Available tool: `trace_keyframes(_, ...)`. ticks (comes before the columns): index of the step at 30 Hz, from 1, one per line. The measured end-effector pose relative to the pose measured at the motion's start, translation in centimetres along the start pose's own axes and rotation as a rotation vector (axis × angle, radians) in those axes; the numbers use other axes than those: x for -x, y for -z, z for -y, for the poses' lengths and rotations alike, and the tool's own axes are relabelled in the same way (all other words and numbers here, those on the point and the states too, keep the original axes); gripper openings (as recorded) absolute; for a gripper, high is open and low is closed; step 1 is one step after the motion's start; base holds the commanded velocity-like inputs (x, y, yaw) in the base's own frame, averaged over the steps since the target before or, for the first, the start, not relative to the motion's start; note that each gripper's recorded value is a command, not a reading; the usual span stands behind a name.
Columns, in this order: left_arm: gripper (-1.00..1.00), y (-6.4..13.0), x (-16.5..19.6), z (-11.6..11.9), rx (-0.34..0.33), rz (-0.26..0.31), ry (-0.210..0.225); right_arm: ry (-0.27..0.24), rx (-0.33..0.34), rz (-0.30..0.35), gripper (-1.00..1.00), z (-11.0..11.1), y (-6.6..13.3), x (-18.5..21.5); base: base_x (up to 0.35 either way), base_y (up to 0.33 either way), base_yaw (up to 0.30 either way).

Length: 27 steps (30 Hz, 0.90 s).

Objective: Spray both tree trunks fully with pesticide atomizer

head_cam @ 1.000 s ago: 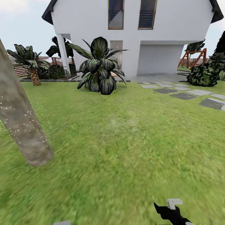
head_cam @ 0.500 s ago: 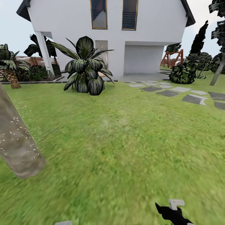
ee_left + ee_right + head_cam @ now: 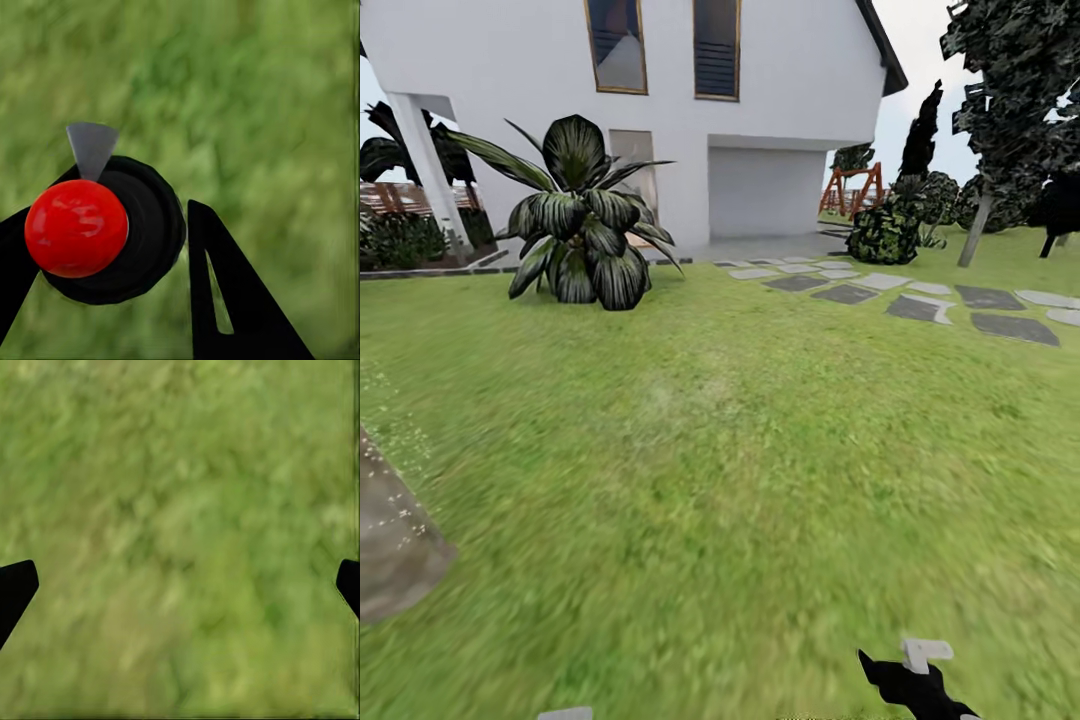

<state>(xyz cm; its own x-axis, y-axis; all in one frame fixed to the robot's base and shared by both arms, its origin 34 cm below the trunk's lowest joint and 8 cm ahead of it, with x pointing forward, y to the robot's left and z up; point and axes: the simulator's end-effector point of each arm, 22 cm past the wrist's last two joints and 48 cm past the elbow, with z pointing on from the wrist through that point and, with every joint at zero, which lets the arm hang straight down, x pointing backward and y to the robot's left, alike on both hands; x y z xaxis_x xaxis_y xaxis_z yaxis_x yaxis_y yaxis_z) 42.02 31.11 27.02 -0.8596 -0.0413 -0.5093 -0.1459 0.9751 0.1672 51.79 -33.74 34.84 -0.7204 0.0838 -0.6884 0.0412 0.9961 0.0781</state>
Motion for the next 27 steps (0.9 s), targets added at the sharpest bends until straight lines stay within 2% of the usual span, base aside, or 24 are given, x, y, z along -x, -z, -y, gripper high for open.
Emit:
trace_keyframes(15,-1.0,2.5,2.5,-0.3,-0.004,0.005,-0.001,0.001,-0.001,0.006,1.0,-0.2,1.9,3.0,0.0,0.0,-0.297)
trace_keyframes(18,-1.0,2.9,2.9,-0.4,-0.004,0.006,0.0,0.001,-0.027,0.007,1.0,0.3,2.3,3.6,0.0,0.0,-0.297)
trace_keyframes(27,-1.0,4.4,4.4,-0.7,-0.004,0.01,0.001,0.002,-0.031,0.011,1.0,0.3,3.5,5.4,0.0,0.0,-0.297)
